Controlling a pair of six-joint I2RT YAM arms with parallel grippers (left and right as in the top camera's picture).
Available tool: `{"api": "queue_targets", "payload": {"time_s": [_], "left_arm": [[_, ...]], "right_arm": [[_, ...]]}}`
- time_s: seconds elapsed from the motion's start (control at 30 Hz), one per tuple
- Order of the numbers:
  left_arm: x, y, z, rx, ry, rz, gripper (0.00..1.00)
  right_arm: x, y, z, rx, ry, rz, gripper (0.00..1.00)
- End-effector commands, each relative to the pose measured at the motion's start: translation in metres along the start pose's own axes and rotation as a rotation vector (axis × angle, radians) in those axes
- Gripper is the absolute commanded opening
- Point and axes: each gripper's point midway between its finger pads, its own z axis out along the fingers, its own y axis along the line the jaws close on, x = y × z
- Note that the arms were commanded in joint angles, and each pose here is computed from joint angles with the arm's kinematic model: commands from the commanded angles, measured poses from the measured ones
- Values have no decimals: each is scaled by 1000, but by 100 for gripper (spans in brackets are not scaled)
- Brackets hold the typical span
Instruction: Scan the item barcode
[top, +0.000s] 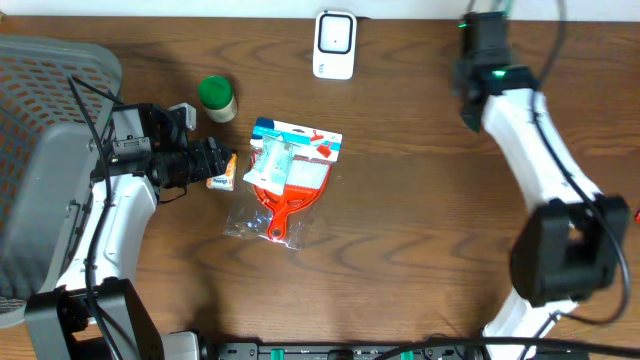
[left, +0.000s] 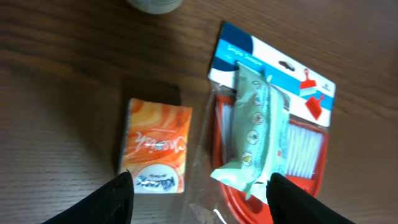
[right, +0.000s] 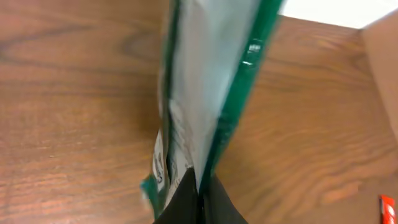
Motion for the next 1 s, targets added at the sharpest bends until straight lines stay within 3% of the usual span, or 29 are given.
{"api": "queue_targets", "payload": {"time_s": [0.0, 0.23, 0.63, 0.97], "left_arm": [[2, 9, -2, -43, -1, -17, 68], [2, 9, -2, -43, -2, -17, 69], [2, 9, -2, -43, -2, -17, 68], [2, 9, -2, -43, -2, -17, 69]], "right_arm": [[-2, 13, 10, 82, -15, -103, 1], [-15, 41, 20, 155, -88, -235, 1], [-63, 75, -2, 159, -290, -266, 1], [-71, 104, 2, 276, -358, -506, 1]]}}
